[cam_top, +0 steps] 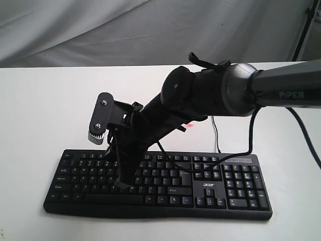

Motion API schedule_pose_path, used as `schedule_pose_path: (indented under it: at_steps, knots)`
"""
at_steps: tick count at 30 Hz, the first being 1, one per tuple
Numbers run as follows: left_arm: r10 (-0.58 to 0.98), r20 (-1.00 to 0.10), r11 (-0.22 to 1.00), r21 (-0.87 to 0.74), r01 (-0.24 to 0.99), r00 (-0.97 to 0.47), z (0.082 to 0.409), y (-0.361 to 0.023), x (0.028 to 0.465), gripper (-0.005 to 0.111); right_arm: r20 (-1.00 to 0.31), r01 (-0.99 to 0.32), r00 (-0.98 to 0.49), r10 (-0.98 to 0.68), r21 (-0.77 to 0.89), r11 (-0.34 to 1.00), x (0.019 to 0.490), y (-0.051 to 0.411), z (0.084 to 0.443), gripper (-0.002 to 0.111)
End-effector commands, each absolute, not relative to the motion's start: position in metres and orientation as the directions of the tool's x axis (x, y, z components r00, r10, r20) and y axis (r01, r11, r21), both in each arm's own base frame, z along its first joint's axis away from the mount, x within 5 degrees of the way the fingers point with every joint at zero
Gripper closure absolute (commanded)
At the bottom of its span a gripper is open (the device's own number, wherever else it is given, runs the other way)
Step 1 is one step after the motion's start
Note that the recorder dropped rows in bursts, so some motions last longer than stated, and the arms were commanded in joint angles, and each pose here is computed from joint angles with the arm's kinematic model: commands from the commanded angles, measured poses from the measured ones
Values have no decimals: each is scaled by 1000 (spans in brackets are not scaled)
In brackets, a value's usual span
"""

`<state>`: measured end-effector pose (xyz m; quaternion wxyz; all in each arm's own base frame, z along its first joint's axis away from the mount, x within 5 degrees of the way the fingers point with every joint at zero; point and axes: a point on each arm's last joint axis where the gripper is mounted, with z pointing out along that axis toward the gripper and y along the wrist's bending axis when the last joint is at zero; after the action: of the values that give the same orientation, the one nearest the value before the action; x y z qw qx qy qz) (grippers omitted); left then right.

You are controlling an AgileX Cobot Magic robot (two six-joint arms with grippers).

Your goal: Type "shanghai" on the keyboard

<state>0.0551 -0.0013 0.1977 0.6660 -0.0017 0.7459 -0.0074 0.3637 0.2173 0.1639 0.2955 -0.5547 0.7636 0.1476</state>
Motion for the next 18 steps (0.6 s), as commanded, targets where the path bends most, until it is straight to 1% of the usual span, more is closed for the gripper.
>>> schedule_pose_path:
  at_steps: [1, 5, 7, 10, 13, 18]
  knots:
    - [-17, -993, 1000, -19, 11, -114, 198, -2, 55, 106, -615, -935, -213, -759, -98, 341, 364, 213, 167, 108]
    - [-17, -993, 1000, -19, 11, -114, 198, -2, 55, 106, -611, -922, -273, -743, -53, 383, 365, 213, 160, 108]
    - [-17, -993, 1000, -19, 11, -114, 198, -2, 55, 106, -609, -921, -273, -744, -58, 386, 365, 212, 158, 108]
    - [-17, -993, 1000, -19, 11, -114, 198, -2, 55, 106, -593, -935, -235, -770, -79, 346, 364, 212, 156, 108]
    - [-17, -993, 1000, -19, 11, -114, 198, -2, 55, 106, -558, -958, -183, -810, -84, 274, 360, 211, 154, 108]
    - [-17, -993, 1000, -19, 11, -114, 198, -2, 55, 106, -562, -956, -185, -806, -87, 280, 361, 211, 154, 108]
